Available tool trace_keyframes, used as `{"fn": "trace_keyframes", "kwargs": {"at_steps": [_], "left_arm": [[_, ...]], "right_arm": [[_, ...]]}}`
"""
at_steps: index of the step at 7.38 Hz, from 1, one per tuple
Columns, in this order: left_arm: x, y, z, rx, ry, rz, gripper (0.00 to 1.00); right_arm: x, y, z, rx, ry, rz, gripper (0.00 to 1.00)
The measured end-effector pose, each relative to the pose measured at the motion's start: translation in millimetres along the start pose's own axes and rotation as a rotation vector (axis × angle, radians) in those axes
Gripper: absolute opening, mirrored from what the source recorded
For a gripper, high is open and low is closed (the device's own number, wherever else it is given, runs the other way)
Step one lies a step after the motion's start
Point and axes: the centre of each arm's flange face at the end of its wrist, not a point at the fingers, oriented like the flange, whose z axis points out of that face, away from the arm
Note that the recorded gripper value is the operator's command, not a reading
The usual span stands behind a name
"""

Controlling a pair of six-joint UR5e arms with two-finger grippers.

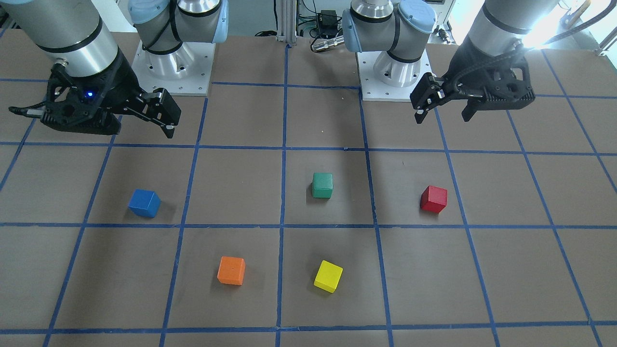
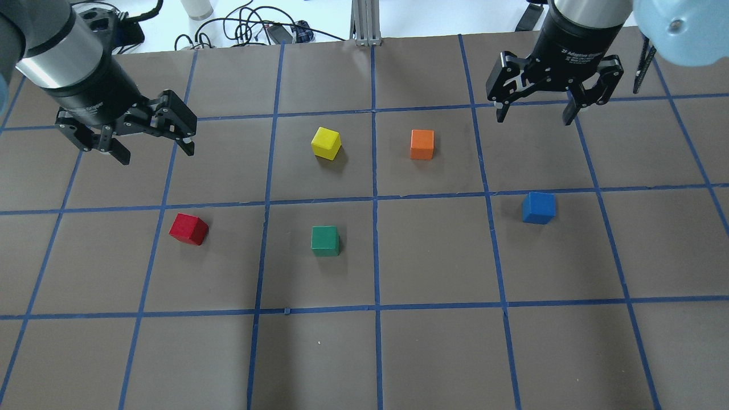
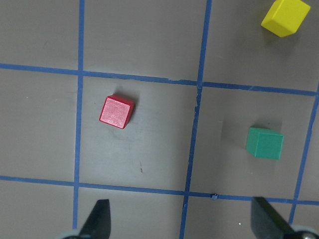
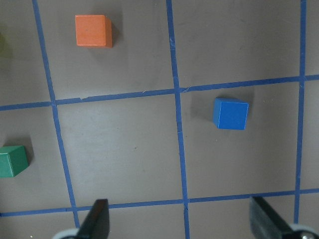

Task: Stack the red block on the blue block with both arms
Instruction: 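Lower the left gripper toward the red cube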

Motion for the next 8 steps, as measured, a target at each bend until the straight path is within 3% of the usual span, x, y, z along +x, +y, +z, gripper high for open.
{"fn": "trace_keyframes", "kwargs": {"at_steps": [3,5,8], "left_arm": [[9,2,7,0.001,-0.003,0.023,1.0],[3,-22,13,0.055,-0.001,0.04,1.0],[-32,-51,50,0.011,-0.006,0.12,0.93]], "right_arm": [[1,0,1,-0.005,0.004,0.002,1.0],[1,0,1,-0.007,0.005,0.002,1.0],[1,0,2,-0.006,0.005,0.001,1.0]]}}
